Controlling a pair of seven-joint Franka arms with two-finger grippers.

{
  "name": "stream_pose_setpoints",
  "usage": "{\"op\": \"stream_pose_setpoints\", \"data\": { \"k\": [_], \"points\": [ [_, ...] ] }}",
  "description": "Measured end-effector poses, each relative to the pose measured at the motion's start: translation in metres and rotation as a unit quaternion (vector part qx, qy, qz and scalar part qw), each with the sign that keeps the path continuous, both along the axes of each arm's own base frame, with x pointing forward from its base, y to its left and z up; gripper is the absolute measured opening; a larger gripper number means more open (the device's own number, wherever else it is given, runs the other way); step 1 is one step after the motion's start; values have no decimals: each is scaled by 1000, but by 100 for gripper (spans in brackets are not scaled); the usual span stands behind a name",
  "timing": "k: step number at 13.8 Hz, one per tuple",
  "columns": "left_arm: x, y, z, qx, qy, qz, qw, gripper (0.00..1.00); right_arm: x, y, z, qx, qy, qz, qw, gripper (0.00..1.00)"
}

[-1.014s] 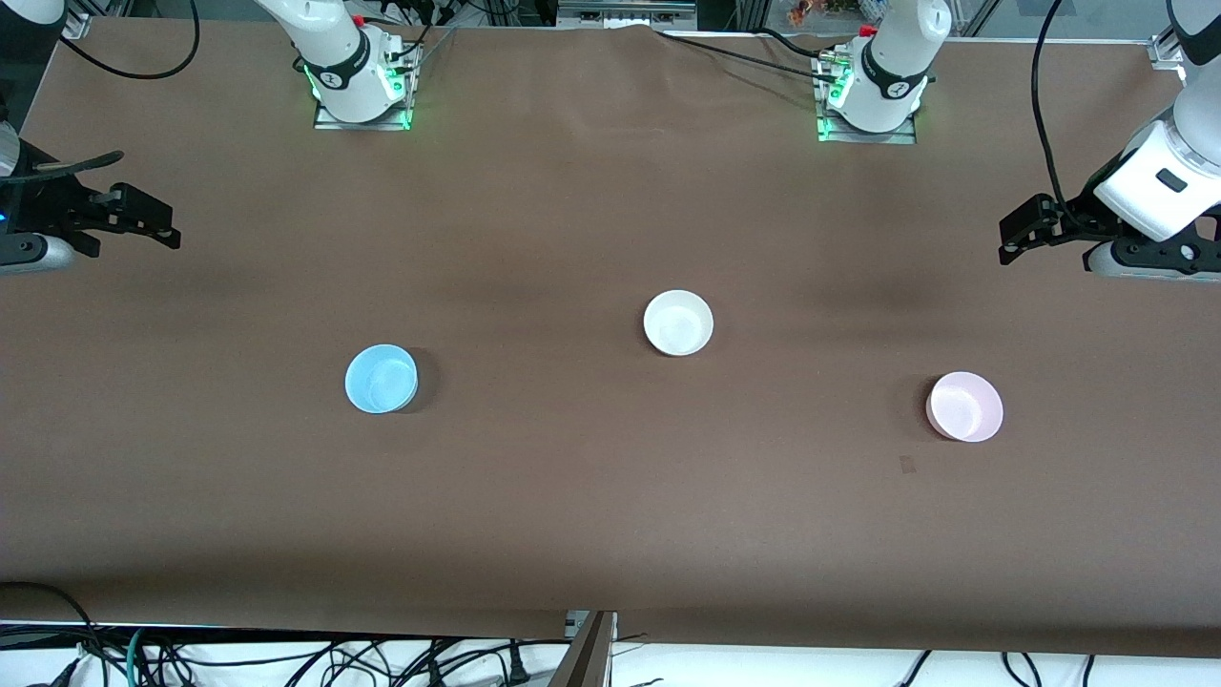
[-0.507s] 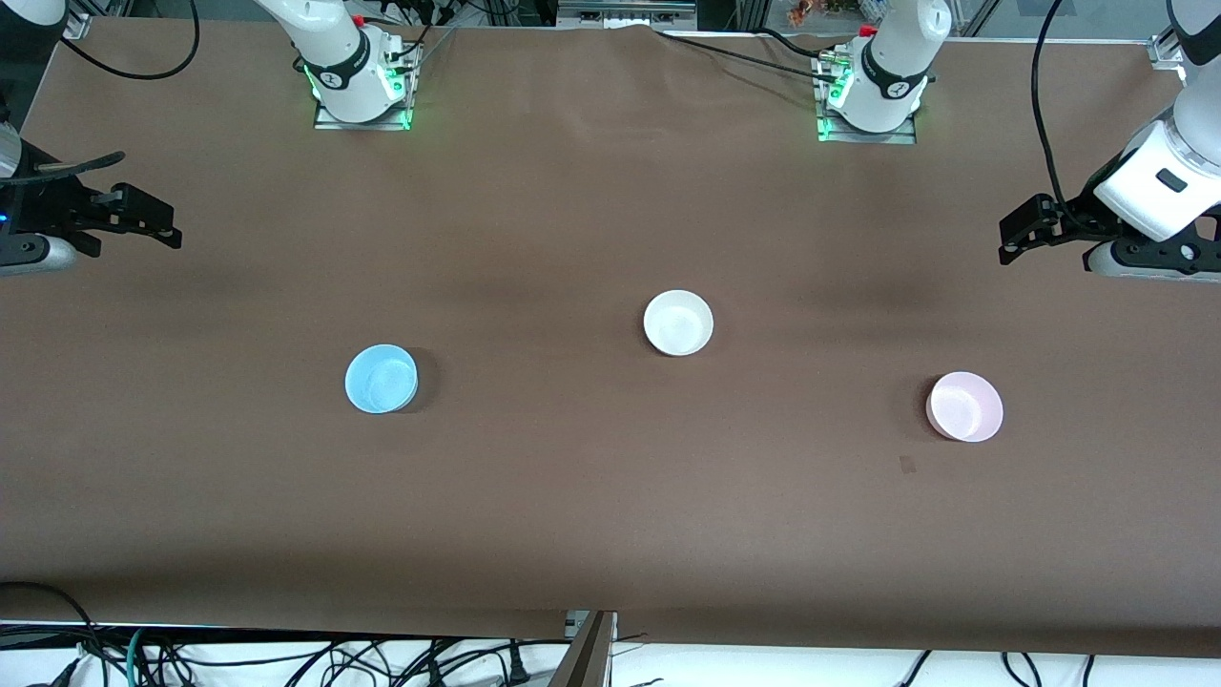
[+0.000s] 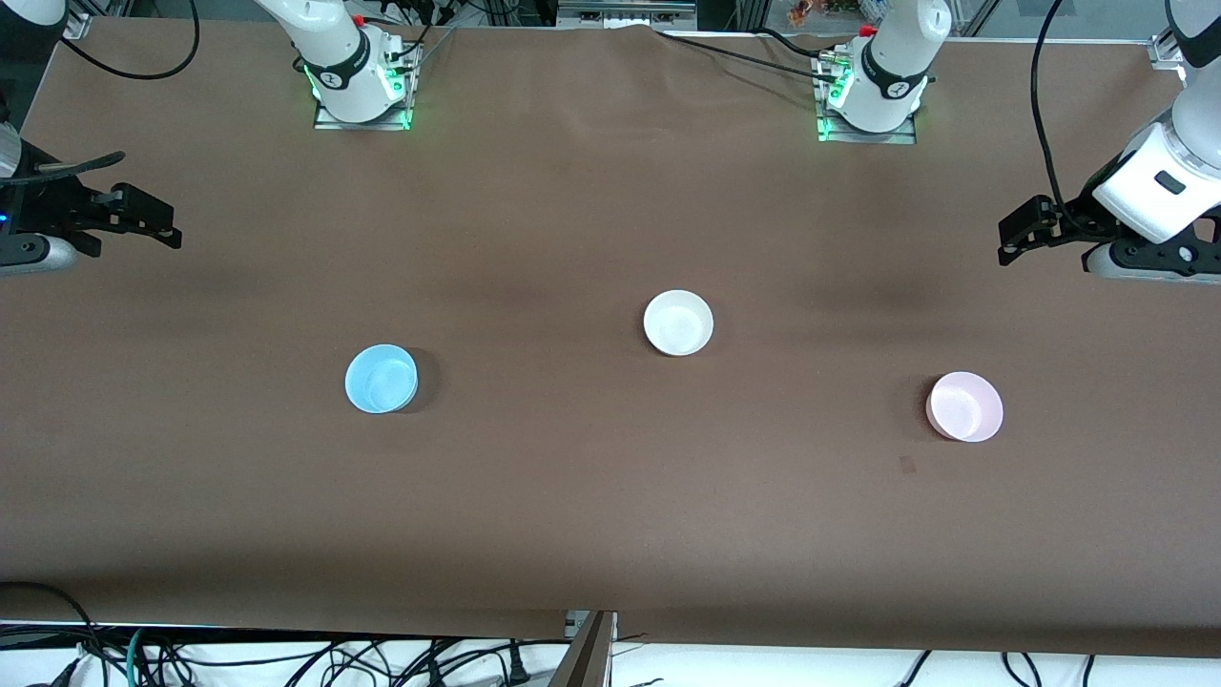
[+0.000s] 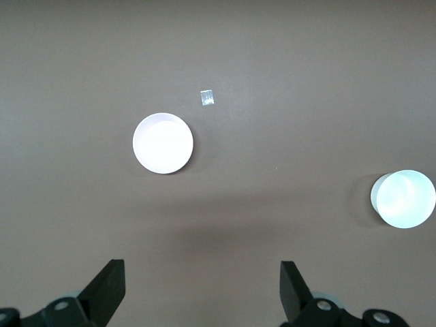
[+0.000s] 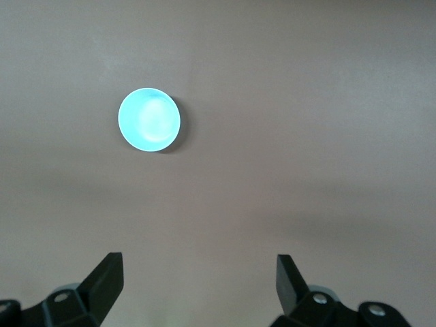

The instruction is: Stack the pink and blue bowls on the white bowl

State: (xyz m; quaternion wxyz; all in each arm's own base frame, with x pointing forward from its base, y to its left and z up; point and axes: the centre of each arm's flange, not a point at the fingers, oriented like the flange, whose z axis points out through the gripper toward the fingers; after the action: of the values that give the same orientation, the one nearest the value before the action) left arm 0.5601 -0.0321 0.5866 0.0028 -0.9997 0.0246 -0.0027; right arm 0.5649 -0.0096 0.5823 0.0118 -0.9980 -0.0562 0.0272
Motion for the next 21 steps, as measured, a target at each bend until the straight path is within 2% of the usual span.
{"op": "stream_pose_setpoints", "data": {
  "k": [15, 18, 21],
  "points": [
    [2, 0, -9, 0, 14, 0, 1000, 100, 0, 0, 0, 0, 0, 0, 1000, 100],
    [20, 2, -31, -1, 11, 2, 1000, 100, 0, 0, 0, 0, 0, 0, 1000, 100],
    [54, 17, -58, -3, -6, 14, 1000, 100, 0, 0, 0, 0, 0, 1, 1000, 100]
  ]
}}
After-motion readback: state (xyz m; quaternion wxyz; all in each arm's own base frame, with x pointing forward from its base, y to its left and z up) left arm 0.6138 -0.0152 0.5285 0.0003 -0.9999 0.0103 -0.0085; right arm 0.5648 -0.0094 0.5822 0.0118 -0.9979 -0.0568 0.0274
